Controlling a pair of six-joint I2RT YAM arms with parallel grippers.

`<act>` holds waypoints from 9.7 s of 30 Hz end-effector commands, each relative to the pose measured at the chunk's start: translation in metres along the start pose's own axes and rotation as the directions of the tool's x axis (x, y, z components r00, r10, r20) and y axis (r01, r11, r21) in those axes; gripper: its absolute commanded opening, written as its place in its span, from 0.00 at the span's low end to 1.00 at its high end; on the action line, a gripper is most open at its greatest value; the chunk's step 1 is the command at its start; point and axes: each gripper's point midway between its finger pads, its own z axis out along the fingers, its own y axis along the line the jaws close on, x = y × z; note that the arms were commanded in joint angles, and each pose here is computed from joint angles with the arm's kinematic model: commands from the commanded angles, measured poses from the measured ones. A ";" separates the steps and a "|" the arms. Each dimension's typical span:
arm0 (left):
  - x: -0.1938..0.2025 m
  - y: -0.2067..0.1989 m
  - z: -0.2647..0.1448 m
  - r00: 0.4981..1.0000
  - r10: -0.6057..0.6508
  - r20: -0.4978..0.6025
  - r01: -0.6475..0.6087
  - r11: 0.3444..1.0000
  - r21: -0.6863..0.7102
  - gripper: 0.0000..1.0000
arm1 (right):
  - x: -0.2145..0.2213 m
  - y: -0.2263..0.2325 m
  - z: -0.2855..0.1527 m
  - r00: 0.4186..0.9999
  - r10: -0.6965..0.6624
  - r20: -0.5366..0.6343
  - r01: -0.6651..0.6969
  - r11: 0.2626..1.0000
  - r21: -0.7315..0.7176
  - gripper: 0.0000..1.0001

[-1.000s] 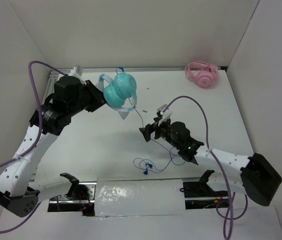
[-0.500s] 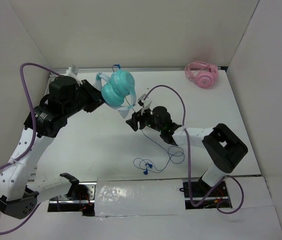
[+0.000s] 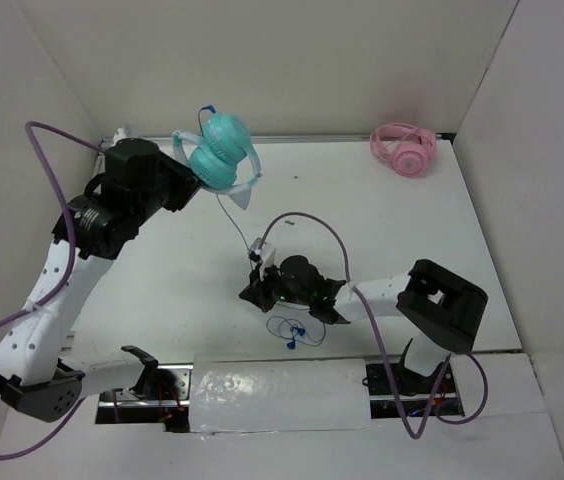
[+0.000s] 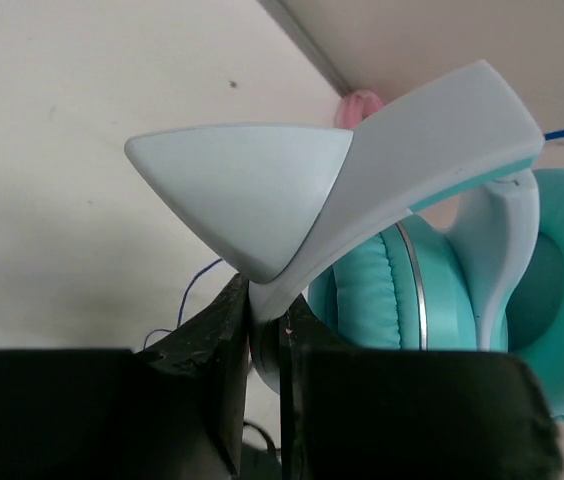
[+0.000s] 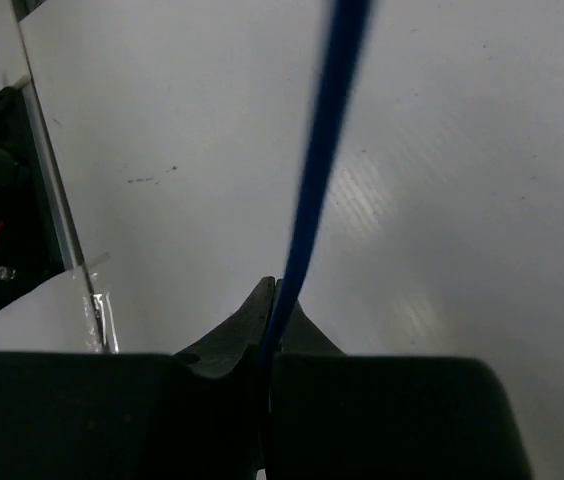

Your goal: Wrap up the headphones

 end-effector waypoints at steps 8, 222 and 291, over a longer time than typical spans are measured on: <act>-0.022 0.038 0.050 0.987 -0.102 0.124 0.125 0.972 -0.198 0.00 | -0.077 0.044 -0.061 0.983 -0.095 0.160 0.064 0.980 0.186 0.00; 0.145 0.075 0.022 0.726 0.687 -0.032 -0.597 0.653 0.466 0.00 | -0.261 -0.085 -0.250 0.865 -0.384 0.323 0.071 0.731 0.679 0.00; -0.081 -0.023 0.139 0.944 -0.034 0.328 0.088 0.985 -0.150 0.00 | 0.027 0.055 -0.072 0.985 0.154 -0.084 -0.126 0.954 0.271 0.00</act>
